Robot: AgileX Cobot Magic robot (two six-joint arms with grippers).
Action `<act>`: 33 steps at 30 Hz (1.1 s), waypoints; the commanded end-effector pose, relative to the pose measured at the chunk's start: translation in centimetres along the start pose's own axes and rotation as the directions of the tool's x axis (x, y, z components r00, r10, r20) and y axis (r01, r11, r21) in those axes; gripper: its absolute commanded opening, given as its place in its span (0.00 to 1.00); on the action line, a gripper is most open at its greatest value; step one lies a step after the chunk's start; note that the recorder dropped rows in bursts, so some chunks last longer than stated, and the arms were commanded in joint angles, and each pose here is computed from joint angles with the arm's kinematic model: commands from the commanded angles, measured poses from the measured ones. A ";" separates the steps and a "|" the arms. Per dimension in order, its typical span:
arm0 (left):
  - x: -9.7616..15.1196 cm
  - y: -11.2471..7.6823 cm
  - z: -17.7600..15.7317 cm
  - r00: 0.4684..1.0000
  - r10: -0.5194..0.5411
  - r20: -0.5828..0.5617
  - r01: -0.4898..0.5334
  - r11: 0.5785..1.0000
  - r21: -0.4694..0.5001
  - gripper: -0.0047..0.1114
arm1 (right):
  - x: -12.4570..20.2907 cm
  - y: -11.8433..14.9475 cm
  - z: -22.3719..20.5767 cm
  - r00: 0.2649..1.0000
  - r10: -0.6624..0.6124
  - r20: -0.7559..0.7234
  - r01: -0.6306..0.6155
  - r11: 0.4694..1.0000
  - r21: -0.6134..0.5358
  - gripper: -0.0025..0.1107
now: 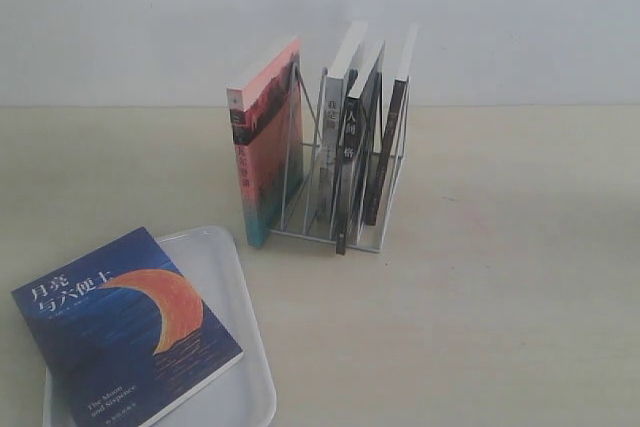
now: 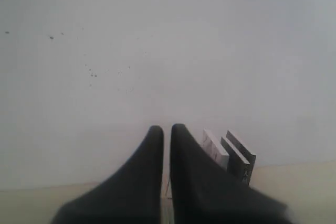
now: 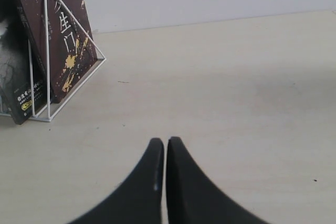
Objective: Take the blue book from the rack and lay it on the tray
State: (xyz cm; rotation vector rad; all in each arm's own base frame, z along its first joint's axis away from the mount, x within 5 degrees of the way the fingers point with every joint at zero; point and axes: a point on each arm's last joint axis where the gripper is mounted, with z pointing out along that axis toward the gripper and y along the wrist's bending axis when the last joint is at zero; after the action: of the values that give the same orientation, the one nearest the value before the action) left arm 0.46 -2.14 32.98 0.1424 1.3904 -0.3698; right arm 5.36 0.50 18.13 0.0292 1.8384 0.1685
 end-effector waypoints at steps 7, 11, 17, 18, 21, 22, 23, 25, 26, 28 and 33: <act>4.9 1.8 1.5 0.995 -0.054 -0.079 0.047 0.995 -0.090 0.08 | -0.2 0.0 -0.1 1.000 -0.010 0.019 0.010 1.000 -0.001 0.03; 8.1 3.0 1.8 0.983 -0.048 -0.178 0.016 0.984 -0.177 0.08 | -0.2 0.0 -0.1 1.000 -0.010 0.019 0.010 1.000 -0.001 0.03; 11.9 4.7 1.6 0.959 -0.064 -0.277 -0.025 0.952 -0.305 0.08 | -0.2 0.0 -0.1 1.000 -0.010 0.019 0.010 1.000 -0.001 0.03; 12.6 4.8 1.6 0.953 -0.064 -0.297 -0.033 0.950 -0.310 0.08 | -0.2 0.0 -0.1 1.000 -0.010 0.019 0.010 1.000 -0.001 0.03; 14.5 5.1 1.4 0.934 -0.073 -0.349 -0.045 0.948 -0.317 0.08 | -0.2 0.0 -0.1 1.000 -0.010 0.019 0.010 1.000 -0.001 0.03; 14.5 5.2 1.4 0.934 -0.059 -0.353 -0.060 0.947 -0.316 0.08 | -0.2 0.0 -0.1 1.000 -0.010 0.019 0.010 1.000 -0.001 0.03; 14.5 5.2 1.4 0.932 -0.048 -0.358 -0.072 0.946 -0.316 0.08 | -0.2 0.0 -0.1 1.000 -0.010 0.019 0.010 1.000 -0.001 0.03; 14.5 5.2 1.4 0.931 -0.035 -0.362 -0.087 0.945 -0.315 0.08 | -0.2 0.0 -0.1 1.000 -0.010 0.019 0.010 1.000 -0.001 0.03; 14.5 5.2 1.4 0.931 -0.035 -0.362 -0.087 0.945 -0.315 0.08 | -0.2 0.0 -0.1 1.000 -0.010 0.019 0.010 1.000 -0.001 0.03; 14.5 5.2 1.4 0.931 -0.031 -0.364 -0.091 0.945 -0.314 0.08 | -0.2 0.0 -0.1 1.000 -0.010 0.019 0.010 1.000 -0.001 0.03; 14.4 5.4 1.3 0.928 0.013 -0.371 -0.137 0.941 -0.310 0.08 | -0.2 0.0 -0.1 1.000 -0.010 0.019 0.010 1.000 -0.001 0.03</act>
State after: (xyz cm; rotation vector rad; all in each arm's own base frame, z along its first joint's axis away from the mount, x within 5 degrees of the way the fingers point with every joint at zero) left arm 5.39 -0.11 18.45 -0.0278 1.8118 -0.0641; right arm 5.36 0.50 18.13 0.0292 1.8384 0.1685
